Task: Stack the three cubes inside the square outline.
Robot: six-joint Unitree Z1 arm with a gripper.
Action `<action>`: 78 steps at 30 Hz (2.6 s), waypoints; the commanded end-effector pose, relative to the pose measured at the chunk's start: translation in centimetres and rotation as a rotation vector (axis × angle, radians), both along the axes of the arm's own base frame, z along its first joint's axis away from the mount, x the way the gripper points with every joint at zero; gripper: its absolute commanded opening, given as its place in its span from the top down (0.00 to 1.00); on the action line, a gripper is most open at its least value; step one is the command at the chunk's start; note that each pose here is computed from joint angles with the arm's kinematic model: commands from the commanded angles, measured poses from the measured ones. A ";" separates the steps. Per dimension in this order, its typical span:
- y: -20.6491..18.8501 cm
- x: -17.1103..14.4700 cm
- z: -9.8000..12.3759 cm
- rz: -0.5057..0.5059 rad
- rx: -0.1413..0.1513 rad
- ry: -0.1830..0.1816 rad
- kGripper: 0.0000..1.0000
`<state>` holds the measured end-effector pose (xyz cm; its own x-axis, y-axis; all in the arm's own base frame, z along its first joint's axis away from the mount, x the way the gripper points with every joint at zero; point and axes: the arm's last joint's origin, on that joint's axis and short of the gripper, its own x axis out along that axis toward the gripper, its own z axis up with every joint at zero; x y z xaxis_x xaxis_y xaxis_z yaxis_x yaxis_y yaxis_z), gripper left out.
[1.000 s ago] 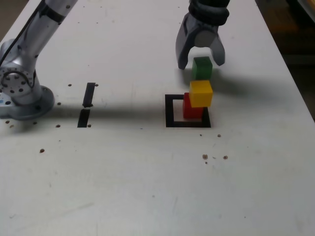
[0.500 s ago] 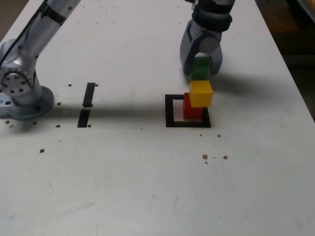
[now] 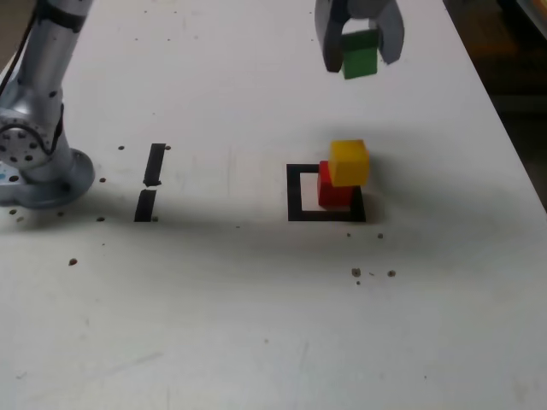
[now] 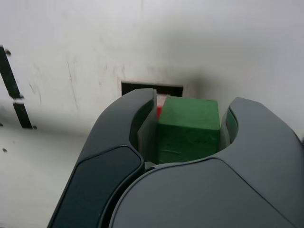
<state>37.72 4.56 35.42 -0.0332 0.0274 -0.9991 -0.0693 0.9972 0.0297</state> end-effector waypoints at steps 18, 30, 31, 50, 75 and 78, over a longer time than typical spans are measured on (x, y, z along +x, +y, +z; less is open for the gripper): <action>-8.5 0.5 -4.0 -0.058 -0.015 0.154 0.79; -8.7 1.2 -5.5 -0.059 -0.024 0.191 0.79; -8.7 1.2 -5.6 -0.059 -0.023 0.190 0.79; -8.7 1.1 -4.8 -0.054 -0.023 0.168 0.00; -7.6 -3.9 -1.2 -0.037 -0.007 0.133 0.00; -7.5 -3.8 -1.4 -0.080 -0.004 0.139 0.00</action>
<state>34.01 -3.01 34.10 -0.1550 0.0278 -0.9875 0.0066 0.9996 0.0271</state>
